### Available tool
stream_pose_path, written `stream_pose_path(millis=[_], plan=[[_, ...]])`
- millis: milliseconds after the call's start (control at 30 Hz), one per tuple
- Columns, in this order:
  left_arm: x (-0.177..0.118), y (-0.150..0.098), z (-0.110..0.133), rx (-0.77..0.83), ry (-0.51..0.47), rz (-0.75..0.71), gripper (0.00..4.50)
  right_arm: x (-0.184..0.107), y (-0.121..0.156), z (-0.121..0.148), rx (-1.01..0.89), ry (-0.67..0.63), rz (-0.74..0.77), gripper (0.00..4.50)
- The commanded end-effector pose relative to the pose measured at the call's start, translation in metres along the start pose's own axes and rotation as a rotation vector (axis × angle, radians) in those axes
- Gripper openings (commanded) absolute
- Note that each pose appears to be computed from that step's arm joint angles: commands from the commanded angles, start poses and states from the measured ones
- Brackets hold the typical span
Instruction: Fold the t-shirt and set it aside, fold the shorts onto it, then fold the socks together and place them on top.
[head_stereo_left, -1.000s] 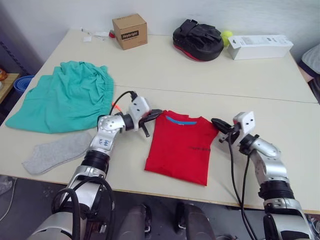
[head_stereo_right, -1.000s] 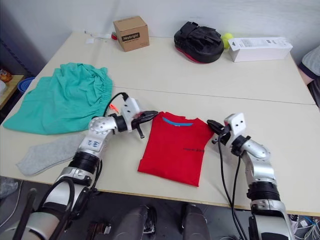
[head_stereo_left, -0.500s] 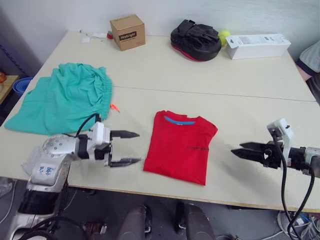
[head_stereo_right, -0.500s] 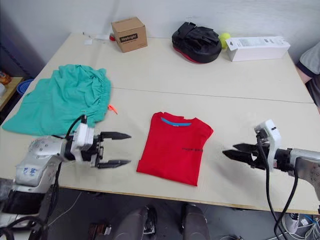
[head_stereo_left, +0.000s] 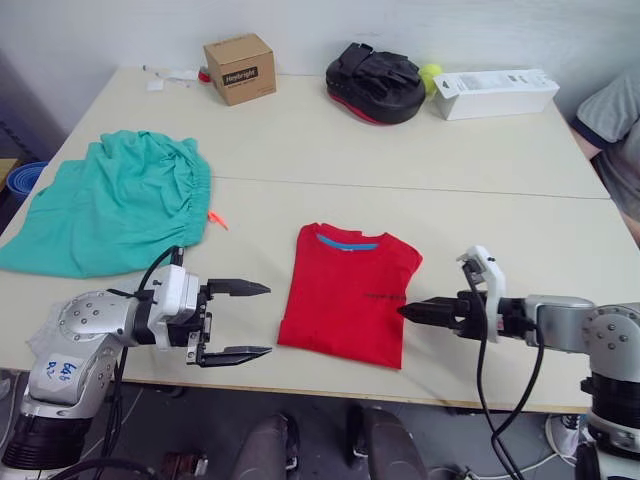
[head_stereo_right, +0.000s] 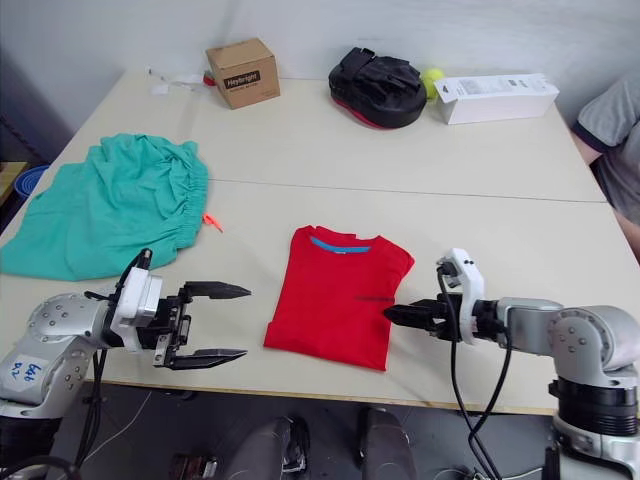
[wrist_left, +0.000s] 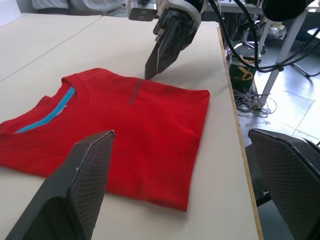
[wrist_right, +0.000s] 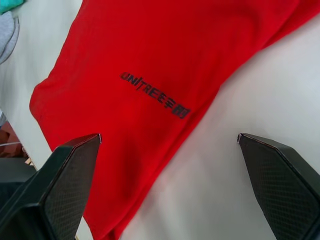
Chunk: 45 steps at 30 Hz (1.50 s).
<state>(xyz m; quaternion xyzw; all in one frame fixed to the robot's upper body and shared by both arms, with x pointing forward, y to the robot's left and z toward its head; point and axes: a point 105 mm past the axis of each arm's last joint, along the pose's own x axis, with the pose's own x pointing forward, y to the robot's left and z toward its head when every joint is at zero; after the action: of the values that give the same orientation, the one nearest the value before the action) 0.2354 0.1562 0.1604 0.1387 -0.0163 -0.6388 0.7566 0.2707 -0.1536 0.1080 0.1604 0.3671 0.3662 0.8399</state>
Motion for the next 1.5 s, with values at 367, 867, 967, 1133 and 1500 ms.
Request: stream_pose_path(millis=[367,867,967,1133,1500], plan=[[0.008,0.016,0.015,0.089,-0.031,-0.002,4.5,0.044,0.014,-0.043,0.041,0.217,0.017,2.16],[0.03,0.017,0.015,0.068,-0.093,-0.025,4.5,-0.044,-0.062,0.001,0.103,-0.009,-0.326,0.02],[0.033,0.018,0.014,0.063,-0.1,-0.033,4.5,-0.08,-0.09,0.005,0.123,-0.072,-0.454,0.02],[0.038,0.022,0.013,0.063,-0.106,-0.051,4.5,-0.139,-0.13,0.007,0.14,-0.161,-0.643,0.02],[0.041,0.028,0.012,0.074,-0.105,-0.077,4.5,-0.224,-0.171,0.012,-0.031,-0.103,-0.863,0.02]])
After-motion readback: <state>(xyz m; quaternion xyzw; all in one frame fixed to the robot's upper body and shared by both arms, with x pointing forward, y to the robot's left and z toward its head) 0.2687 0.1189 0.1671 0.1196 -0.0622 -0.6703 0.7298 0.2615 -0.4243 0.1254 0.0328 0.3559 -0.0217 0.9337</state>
